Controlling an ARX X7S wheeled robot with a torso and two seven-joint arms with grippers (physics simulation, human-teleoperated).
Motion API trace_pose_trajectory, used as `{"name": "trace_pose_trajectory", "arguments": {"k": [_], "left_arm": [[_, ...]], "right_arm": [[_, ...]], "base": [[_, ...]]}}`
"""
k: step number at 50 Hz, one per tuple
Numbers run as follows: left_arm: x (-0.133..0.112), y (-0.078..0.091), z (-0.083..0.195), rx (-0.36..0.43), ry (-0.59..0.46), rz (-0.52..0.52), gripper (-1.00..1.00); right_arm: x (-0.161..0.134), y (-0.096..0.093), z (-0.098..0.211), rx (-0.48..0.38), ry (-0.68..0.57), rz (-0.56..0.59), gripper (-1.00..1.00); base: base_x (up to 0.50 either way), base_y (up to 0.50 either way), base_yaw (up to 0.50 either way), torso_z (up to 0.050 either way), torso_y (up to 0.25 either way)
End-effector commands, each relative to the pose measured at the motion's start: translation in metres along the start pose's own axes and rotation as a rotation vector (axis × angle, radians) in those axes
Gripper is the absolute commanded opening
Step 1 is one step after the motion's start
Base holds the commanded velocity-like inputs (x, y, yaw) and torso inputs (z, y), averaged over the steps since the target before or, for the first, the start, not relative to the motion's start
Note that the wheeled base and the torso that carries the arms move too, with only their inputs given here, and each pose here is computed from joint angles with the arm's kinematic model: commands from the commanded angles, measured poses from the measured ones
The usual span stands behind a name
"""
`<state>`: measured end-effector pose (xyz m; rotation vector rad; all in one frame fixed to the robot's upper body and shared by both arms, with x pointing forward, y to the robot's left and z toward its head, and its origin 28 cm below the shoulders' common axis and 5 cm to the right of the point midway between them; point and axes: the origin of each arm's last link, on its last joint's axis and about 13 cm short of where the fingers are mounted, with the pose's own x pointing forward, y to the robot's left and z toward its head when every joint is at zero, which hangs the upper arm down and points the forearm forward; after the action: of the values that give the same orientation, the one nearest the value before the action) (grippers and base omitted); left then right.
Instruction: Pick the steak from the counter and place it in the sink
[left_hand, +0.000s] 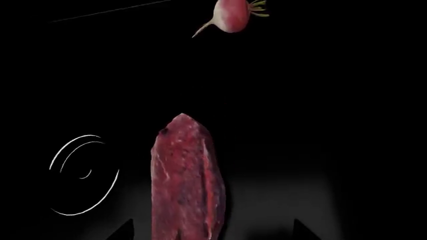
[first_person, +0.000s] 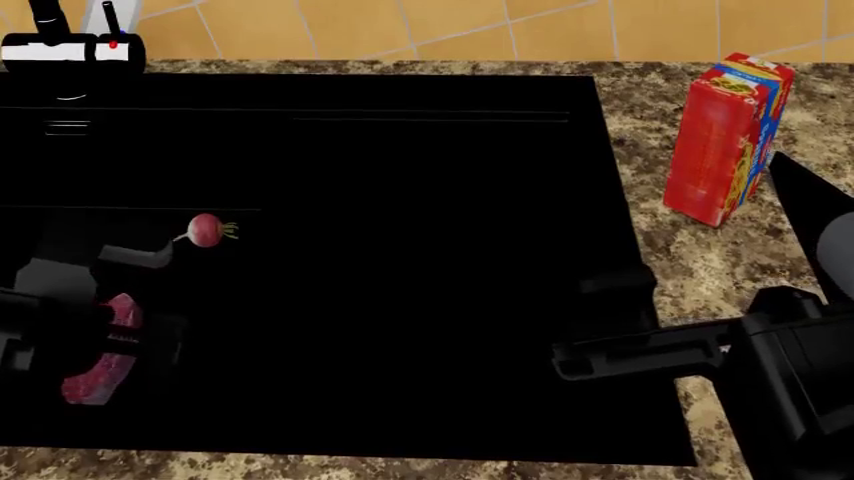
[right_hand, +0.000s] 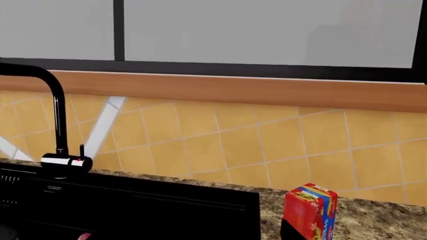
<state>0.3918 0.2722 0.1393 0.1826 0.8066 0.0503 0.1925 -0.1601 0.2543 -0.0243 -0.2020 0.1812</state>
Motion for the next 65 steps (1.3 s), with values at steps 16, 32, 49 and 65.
{"name": "trace_pose_trajectory", "arguments": {"k": [16,32,49,65], "left_arm": [[-0.02,0.007,0.044,-0.03,-0.256,-0.053,1.0],[-0.072,0.008,0.044,-0.067,-0.458,-0.017,1.0],[-0.112,0.001,0.04,-0.087,-0.634,-0.075,1.0],[-0.139,-0.013,-0.008,-0.074,-0.743,-0.166,1.0]], "right_arm": [[0.002,-0.001,0.001,0.003,-0.008,0.006,1.0],[0.0,0.0,0.002,-0.001,-0.009,0.01,1.0],[-0.001,0.0,0.001,0.002,-0.014,0.011,1.0],[-0.005,-0.001,-0.002,0.013,-0.014,0.007,1.0]], "base": [[0.0,0.0,0.0,0.0,0.0],[0.0,0.0,0.0,0.0,0.0],[0.0,0.0,0.0,0.0,0.0],[0.0,0.0,0.0,0.0,0.0]]}}
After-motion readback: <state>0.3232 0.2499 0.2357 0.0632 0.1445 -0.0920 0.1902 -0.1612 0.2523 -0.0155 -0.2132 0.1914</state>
